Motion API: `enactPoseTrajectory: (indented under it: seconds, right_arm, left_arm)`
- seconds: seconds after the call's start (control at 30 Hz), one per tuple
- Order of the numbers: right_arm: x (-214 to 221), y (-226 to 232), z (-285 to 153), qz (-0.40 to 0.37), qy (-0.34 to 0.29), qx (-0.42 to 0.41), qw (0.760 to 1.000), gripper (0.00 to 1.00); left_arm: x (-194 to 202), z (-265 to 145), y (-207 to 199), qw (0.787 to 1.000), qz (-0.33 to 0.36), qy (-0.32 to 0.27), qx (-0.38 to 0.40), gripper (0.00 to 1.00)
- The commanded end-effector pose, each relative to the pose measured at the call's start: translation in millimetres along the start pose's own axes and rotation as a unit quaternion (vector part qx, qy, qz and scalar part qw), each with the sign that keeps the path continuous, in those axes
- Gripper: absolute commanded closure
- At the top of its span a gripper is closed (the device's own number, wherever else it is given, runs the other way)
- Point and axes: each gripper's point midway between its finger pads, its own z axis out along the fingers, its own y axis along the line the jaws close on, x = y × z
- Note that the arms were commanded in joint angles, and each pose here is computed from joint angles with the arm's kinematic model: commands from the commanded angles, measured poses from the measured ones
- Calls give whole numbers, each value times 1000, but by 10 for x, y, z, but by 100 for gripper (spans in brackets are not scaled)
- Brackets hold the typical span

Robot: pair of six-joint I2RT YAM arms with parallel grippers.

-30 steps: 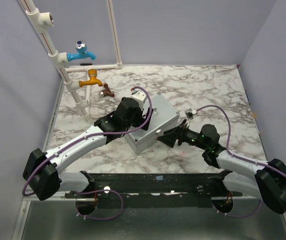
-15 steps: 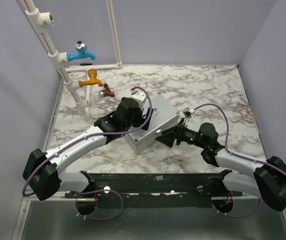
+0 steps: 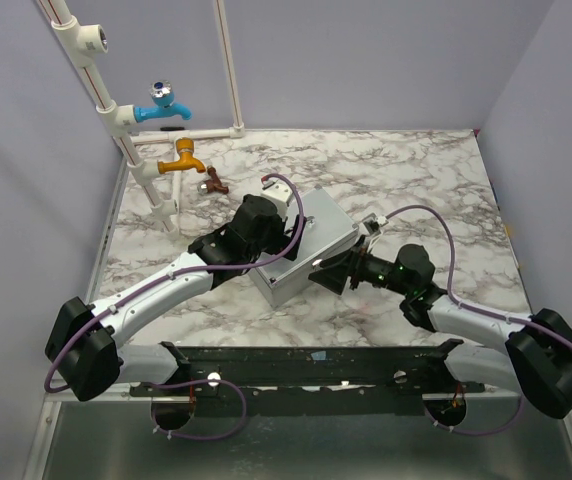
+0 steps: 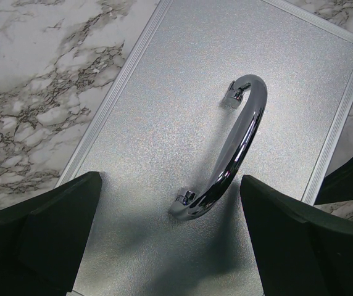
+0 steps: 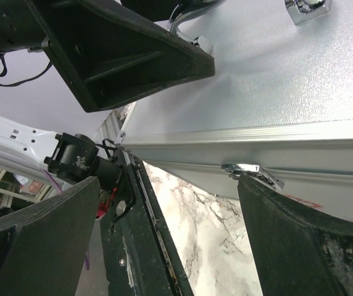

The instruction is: Organize the medicine kit

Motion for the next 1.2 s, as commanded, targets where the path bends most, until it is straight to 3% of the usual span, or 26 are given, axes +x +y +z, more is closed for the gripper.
enactPoseTrajectory:
  seconds: [0.0,0.67,1.17]
  right_arm:
    - [-128,132,77,-17,-14,-26,999,5]
    - [-125,94,145,-18,-19,-23,999,4]
    - [-17,94,-74,-24,-18,-4,1000,3]
  left_arm:
    - [697,3,65,994,-1,113,-9,2]
    - [736,11,93,993,2,116,-15,2]
    - [710,1,70,994,-5,108,-9,2]
